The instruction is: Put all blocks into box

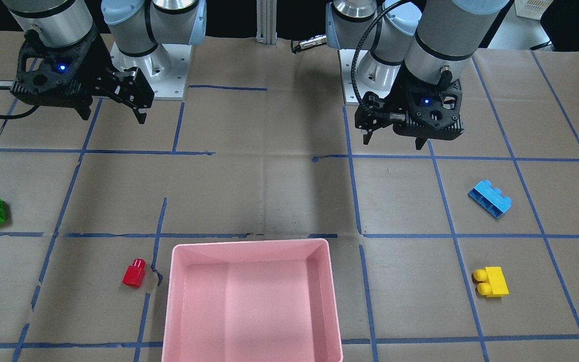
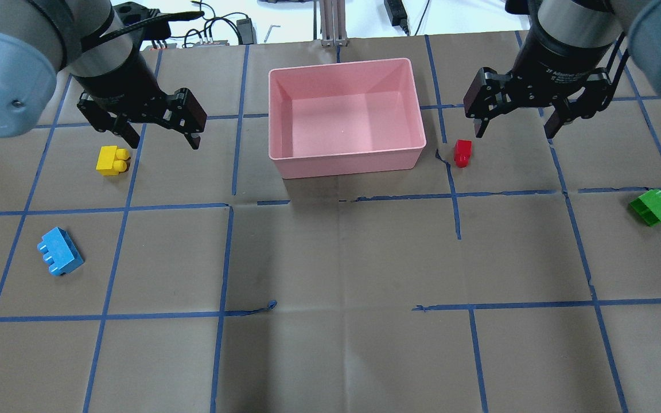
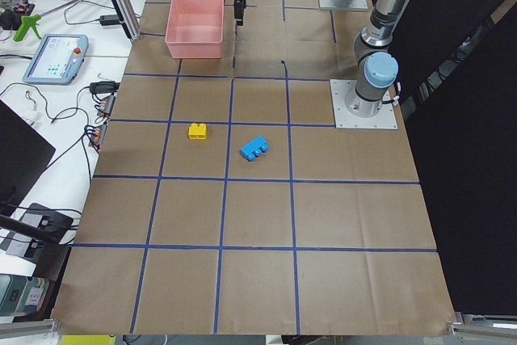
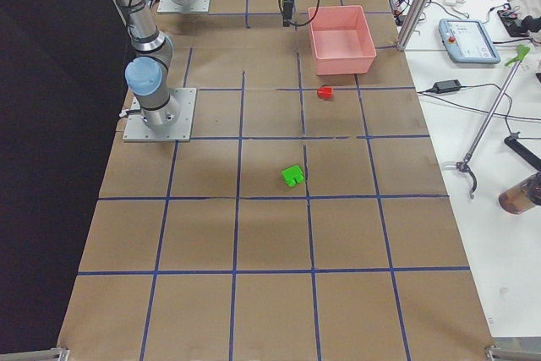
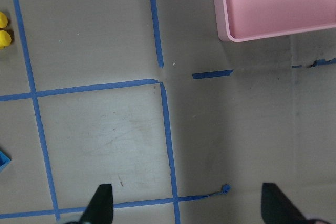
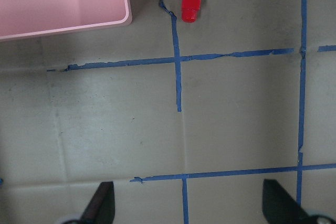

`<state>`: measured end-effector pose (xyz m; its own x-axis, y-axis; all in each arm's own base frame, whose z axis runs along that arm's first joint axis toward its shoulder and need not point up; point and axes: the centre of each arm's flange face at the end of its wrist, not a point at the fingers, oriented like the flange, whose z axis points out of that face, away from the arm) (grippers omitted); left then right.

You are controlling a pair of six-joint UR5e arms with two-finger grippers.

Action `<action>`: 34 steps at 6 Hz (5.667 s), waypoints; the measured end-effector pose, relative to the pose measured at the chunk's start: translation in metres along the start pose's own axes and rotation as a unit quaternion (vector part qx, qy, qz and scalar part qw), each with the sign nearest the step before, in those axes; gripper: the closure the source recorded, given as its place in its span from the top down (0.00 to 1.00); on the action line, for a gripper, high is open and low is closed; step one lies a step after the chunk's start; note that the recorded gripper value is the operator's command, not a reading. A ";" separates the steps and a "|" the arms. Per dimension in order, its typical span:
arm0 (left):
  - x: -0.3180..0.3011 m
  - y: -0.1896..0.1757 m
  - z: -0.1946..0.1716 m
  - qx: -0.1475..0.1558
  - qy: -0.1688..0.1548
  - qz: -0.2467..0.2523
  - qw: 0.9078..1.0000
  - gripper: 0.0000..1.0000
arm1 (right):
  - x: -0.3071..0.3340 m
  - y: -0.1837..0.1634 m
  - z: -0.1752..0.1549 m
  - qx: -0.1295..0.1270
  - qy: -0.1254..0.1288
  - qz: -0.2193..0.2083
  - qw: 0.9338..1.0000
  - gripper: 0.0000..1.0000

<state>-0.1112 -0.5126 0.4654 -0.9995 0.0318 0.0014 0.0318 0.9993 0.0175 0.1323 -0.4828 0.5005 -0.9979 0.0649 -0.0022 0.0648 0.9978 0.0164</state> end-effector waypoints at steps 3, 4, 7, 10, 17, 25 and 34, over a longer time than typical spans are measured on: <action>-0.135 -0.004 0.023 -0.051 0.007 -0.128 0.991 0.99 | 0.010 -0.005 0.001 0.000 0.003 -0.014 1.000 1.00; -0.191 0.003 0.033 -0.061 0.011 -0.181 0.981 0.99 | 0.037 -0.014 0.003 -0.003 0.004 -0.034 0.999 1.00; -0.304 0.033 0.072 -0.061 0.009 -0.297 0.953 0.99 | 0.172 -0.031 0.006 -0.007 -0.003 -0.101 0.995 1.00; -0.353 0.049 0.112 -0.112 -0.060 -0.352 0.927 0.99 | 0.305 -0.036 0.039 -0.025 -0.023 -0.206 0.978 1.00; -0.342 0.041 0.269 -0.040 -0.022 -0.393 0.919 0.98 | 0.441 -0.068 0.210 -0.046 -0.024 -0.259 0.965 1.00; -0.342 0.042 0.304 -0.046 -0.021 -0.376 0.925 0.65 | 0.399 -0.078 0.305 0.012 0.017 -0.306 0.952 1.00; -0.177 -0.015 0.194 0.059 -0.024 -0.227 0.972 0.42 | 0.404 -0.074 0.319 -0.020 0.021 -0.299 0.954 0.39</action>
<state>0.0646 -0.5299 0.2713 -0.9094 -0.4150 -0.0269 -0.4100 0.9055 -0.1093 -0.2741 -0.5249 0.1799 -0.8555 -0.5174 0.0177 -0.5155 0.8545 0.0632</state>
